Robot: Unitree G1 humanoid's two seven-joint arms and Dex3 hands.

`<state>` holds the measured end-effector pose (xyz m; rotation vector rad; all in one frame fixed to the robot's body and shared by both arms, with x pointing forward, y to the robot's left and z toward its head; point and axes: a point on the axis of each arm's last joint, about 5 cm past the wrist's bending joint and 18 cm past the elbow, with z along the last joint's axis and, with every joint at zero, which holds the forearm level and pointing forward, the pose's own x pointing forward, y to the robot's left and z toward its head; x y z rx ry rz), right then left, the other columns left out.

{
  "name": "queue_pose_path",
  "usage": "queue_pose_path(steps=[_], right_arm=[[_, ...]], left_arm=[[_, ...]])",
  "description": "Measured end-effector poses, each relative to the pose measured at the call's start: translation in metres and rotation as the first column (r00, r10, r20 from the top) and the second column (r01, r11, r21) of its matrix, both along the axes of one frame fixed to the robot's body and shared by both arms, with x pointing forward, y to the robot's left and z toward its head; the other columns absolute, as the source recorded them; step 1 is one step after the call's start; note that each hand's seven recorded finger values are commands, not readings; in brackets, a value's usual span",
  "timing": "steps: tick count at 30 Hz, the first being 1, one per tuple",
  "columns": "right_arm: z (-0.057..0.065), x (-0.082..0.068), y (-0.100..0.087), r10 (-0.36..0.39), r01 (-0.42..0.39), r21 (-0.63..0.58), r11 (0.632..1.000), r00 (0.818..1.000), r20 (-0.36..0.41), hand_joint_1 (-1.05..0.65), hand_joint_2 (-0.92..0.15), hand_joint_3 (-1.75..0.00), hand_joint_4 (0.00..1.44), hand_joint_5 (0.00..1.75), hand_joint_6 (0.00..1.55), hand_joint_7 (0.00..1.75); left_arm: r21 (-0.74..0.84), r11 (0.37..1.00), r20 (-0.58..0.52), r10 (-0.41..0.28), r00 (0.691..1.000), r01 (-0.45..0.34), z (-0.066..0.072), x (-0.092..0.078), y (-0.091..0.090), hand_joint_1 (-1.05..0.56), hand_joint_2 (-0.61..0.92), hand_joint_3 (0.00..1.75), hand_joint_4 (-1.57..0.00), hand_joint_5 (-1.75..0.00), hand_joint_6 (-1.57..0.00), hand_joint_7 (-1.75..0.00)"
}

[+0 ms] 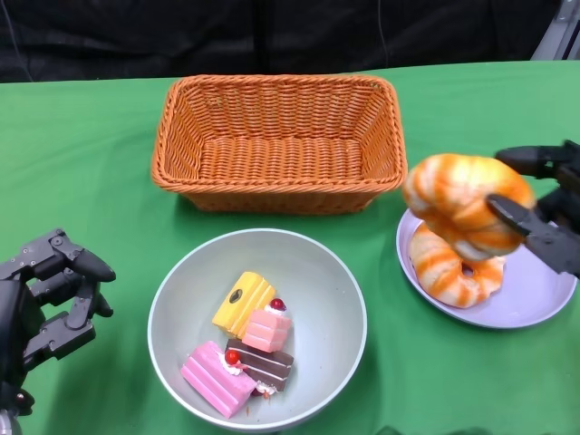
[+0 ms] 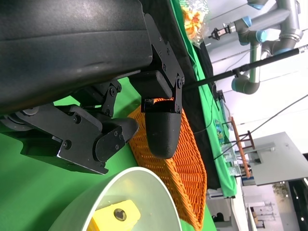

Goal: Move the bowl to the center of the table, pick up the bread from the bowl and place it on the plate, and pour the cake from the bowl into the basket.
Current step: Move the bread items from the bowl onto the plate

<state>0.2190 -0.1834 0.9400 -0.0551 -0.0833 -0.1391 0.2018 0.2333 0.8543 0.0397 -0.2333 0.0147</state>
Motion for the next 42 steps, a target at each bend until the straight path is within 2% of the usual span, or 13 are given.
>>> queue_pose_path(steps=[4, 8, 10, 13, 19, 24, 28, 34, 39, 42], right_arm=[[0.001, 0.002, -0.011, -0.012, 0.023, 0.107, 0.994, 0.995, -0.098, -0.10, -0.92, -0.22, 0.51, 1.63, 0.66, 1.04], [0.002, 0.005, -0.021, 0.011, 0.041, 0.244, 0.969, 0.978, -0.207, -0.10, -0.92, -0.26, 0.43, 1.67, 0.59, 1.13], [0.002, 0.008, -0.025, 0.022, 0.049, 0.283, 0.958, 0.970, -0.243, -0.09, -0.92, -0.26, 0.39, 1.71, 0.55, 1.21], [0.001, 0.013, -0.028, 0.024, 0.064, 0.308, 0.949, 0.961, -0.275, -0.09, -0.92, -0.25, 0.38, 1.71, 0.54, 1.24], [-0.003, 0.022, -0.030, -0.033, 0.124, 0.250, 0.960, 0.941, -0.337, -0.09, -0.92, -0.17, 0.47, 1.70, 0.56, 1.23], [-0.014, 0.025, -0.030, -0.078, 0.170, 0.205, 0.964, 0.916, -0.393, -0.08, -0.92, -0.17, 0.50, 1.70, 0.56, 1.17], [-0.018, 0.029, -0.031, -0.116, 0.202, 0.174, 0.964, 0.905, -0.408, -0.07, -0.92, -0.18, 0.50, 1.71, 0.58, 1.09], [-0.030, 0.035, -0.036, -0.154, 0.222, 0.116, 0.968, 0.892, -0.425, -0.08, -0.92, -0.16, 0.51, 1.74, 0.61, 1.09], [-0.037, 0.039, -0.036, -0.194, 0.247, 0.063, 0.967, 0.873, -0.448, -0.12, -0.92, -0.12, 0.55, 1.64, 0.65, 0.94], [-0.040, 0.041, -0.035, -0.202, 0.249, 0.044, 0.968, 0.867, -0.455, -0.12, -0.92, -0.12, 0.58, 1.66, 0.68, 0.88]], left_arm=[[-0.003, 1.000, 0.001, 0.001, 1.000, -0.001, 0.001, 0.001, 0.000, 0.05, 0.70, 0.93, -0.72, -1.66, -0.76, -1.32], [-0.008, 1.000, 0.005, 0.003, 1.000, -0.003, 0.001, 0.002, 0.000, 0.05, 0.70, 0.93, -0.71, -1.64, -0.76, -1.31], [-0.008, 1.000, 0.004, 0.003, 1.000, -0.003, 0.001, 0.002, 0.000, 0.04, 0.70, 0.93, -0.72, -1.64, -0.76, -1.30], [-0.008, 1.000, 0.005, 0.003, 1.000, -0.003, 0.001, 0.002, 0.000, 0.04, 0.69, 0.93, -0.73, -1.64, -0.77, -1.29], [-0.003, 1.000, 0.004, 0.006, 1.000, -0.006, 0.002, 0.002, 0.002, 0.03, 0.69, 0.94, -0.72, -1.64, -0.78, -1.28], [0.000, 1.000, 0.004, 0.008, 1.000, -0.008, 0.002, 0.002, 0.002, 0.03, 0.68, 0.93, -0.73, -1.64, -0.78, -1.29], [0.001, 1.000, 0.004, 0.008, 1.000, -0.008, 0.002, 0.002, 0.002, 0.03, 0.68, 0.94, -0.74, -1.64, -0.78, -1.29], [-0.002, 1.000, 0.002, 0.010, 1.000, -0.010, 0.002, 0.001, 0.003, 0.02, 0.67, 0.94, -0.73, -1.64, -0.78, -1.29], [0.007, 1.000, 0.000, 0.014, 1.000, -0.014, 0.002, 0.002, 0.002, 0.03, 0.67, 0.95, -0.73, -1.65, -0.77, -1.29], [0.008, 1.000, 0.000, 0.015, 1.000, -0.015, 0.002, 0.002, 0.002, 0.04, 0.67, 0.95, -0.73, -1.66, -0.77, -1.29]])
